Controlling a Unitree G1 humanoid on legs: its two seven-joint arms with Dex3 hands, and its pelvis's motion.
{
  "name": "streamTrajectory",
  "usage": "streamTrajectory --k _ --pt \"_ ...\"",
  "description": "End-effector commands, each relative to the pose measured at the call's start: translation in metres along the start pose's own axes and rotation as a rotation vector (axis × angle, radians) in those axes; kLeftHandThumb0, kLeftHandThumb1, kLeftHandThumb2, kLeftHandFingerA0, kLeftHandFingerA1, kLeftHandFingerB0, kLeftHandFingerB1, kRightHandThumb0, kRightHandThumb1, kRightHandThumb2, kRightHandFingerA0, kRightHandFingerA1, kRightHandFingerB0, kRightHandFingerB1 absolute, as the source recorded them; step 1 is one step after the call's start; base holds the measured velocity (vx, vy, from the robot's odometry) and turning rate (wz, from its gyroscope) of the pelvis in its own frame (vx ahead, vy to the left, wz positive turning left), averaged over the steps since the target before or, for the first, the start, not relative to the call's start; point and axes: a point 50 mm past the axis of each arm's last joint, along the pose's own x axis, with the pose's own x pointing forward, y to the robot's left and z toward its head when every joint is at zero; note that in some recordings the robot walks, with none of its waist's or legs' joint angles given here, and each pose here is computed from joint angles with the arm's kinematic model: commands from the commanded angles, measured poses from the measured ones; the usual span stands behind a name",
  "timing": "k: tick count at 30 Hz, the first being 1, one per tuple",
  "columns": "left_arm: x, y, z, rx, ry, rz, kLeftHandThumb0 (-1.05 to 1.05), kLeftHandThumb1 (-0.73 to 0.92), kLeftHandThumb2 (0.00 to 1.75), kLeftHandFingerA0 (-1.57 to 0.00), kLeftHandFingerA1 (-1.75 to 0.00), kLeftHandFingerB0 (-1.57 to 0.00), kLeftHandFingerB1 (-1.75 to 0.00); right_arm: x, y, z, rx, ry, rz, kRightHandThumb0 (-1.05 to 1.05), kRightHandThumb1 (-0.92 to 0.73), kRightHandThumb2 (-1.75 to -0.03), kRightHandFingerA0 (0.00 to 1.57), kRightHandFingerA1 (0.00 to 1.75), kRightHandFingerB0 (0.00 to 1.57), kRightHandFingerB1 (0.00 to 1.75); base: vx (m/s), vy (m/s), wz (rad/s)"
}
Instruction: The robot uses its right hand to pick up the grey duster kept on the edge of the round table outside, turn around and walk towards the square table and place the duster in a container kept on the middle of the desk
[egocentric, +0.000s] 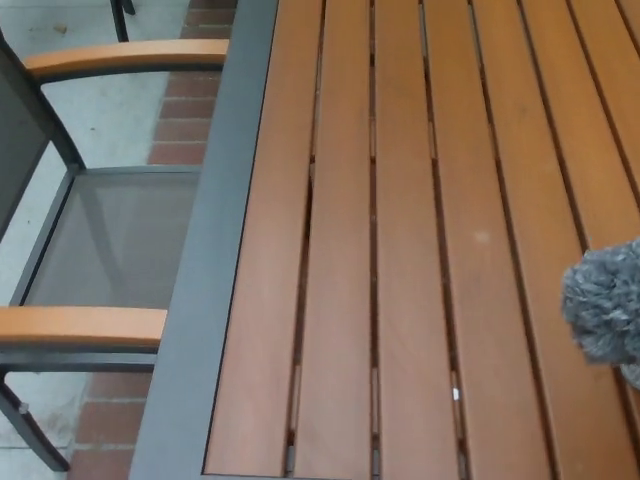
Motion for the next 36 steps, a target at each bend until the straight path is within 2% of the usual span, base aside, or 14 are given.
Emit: streamTrajectory --k 1,2,7,8,14,17,21,22,24,25,30,31,35,36 --pt "-0.002 0.004 0.001 0.001 -0.039 0.011 -0.01 0.5 1.04 -0.96 -0.96 -0.87 -0.68 0.004 -0.015 0.02 -0.026 -0.051 -0.058 -1.05 -0.45 -1.61 1.51 1.75 1.47 1.69 0.03 0.072 0.13" --pt "-0.002 0.004 0.001 0.001 -0.039 0.012 -0.02 0.48 1.08 -0.95 -0.97 -0.79 -0.82 0.004 -0.017 0.022 -0.036 -0.061 -0.063 -1.05 -0.48 -1.63 1.51 1.75 1.43 1.71 0.0 0.0 0.0" --pt "-0.002 0.004 0.001 -0.002 -0.036 0.013 -0.02 0.48 1.08 -0.95 -0.97 -0.79 -0.82 0.005 -0.021 0.028 -0.053 -0.077 -0.073 -1.05 -0.49 -1.63 1.5 1.75 1.43 1.71 0.0 -0.018 0.0" --pt "-0.002 0.004 0.001 0.005 -0.036 0.012 -0.06 0.54 1.01 -0.93 -0.94 -0.85 -0.71 0.004 -0.023 0.028 -0.05 -0.077 -0.078 -1.05 -0.5 -1.66 1.48 1.75 1.45 1.72 0.04 -0.093 0.03" --pt "-0.002 0.003 0.001 0.027 -0.028 0.007 -0.06 0.5 1.05 -0.92 -0.93 -0.84 -0.7 -0.002 -0.031 0.031 -0.035 -0.063 -0.094 -1.02 -0.46 -1.63 1.48 1.75 1.45 1.72 0.04 -0.038 0.0" --pt "-0.002 0.006 0.0 0.007 -0.027 0.013 -0.04 0.52 1.04 -0.94 -0.93 -0.86 -0.7 -0.005 -0.03 0.035 -0.024 -0.061 -0.092 -1.03 -0.45 -1.66 1.46 1.75 1.51 1.69 0.1 -0.042 0.01" --pt "-0.002 0.007 0.0 0.02 -0.026 0.023 -0.04 0.53 1.02 -0.94 -0.92 -0.86 -0.7 -0.007 -0.031 0.04 -0.019 -0.074 -0.084 -1.04 -0.45 -1.63 1.48 1.75 1.5 1.69 0.04 -0.018 0.0" --pt "-0.002 0.007 0.001 0.019 -0.03 0.024 -0.03 0.48 1.08 -0.94 -0.96 -0.79 -0.81 -0.007 -0.035 0.043 -0.021 -0.07 -0.107 -1.0 -0.5 -1.63 1.5 1.75 1.46 1.73 0.0 0.0 0.0" --pt "-0.001 0.007 0.002 0.017 -0.034 0.026 -0.03 0.48 1.08 -0.94 -0.96 -0.79 -0.81 -0.008 -0.039 0.047 -0.023 -0.065 -0.135 -1.0 -0.5 -1.63 1.5 1.75 1.46 1.73 0.0 0.0 0.0" --pt "-0.002 0.007 0.002 0.014 -0.035 0.026 -0.03 0.53 1.02 -0.93 -0.95 -0.87 -0.7 -0.008 -0.048 0.045 -0.047 -0.045 -0.167 -0.99 -0.51 -1.75 1.57 1.73 1.54 1.73 0.0 0.0 0.0" --pt "-0.002 0.009 0.002 0.009 -0.036 0.024 -0.03 0.53 1.02 -0.93 -0.95 -0.87 -0.7 -0.007 -0.06 0.042 -0.082 -0.015 -0.205 -0.99 -0.51 -1.75 1.57 1.73 1.54 1.73 0.0 0.0 0.0" --pt "-0.002 0.008 0.003 0.01 -0.04 0.022 -0.04 0.49 1.08 -0.94 -0.97 -0.8 -0.82 -0.005 -0.066 0.036 -0.091 0.004 -0.229 -0.91 -0.53 -1.75 1.57 1.75 1.5 1.73 0.0 0.0 0.0" --pt "-0.001 0.007 0.005 0.013 -0.047 0.019 -0.04 0.49 1.08 -0.94 -0.97 -0.8 -0.82 -0.001 -0.075 0.026 -0.109 0.033 -0.261 -0.91 -0.53 -1.75 1.57 1.75 1.5 1.73 0.0 0.0 0.0" --pt "0.0 0.007 0.006 0.005 -0.051 0.016 0.01 0.48 1.1 -0.94 -0.96 -0.82 -0.83 0.006 -0.077 0.011 -0.19 0.058 -0.271 -0.88 -0.54 -1.75 1.57 1.75 1.46 1.75 0.0 0.0 0.0"
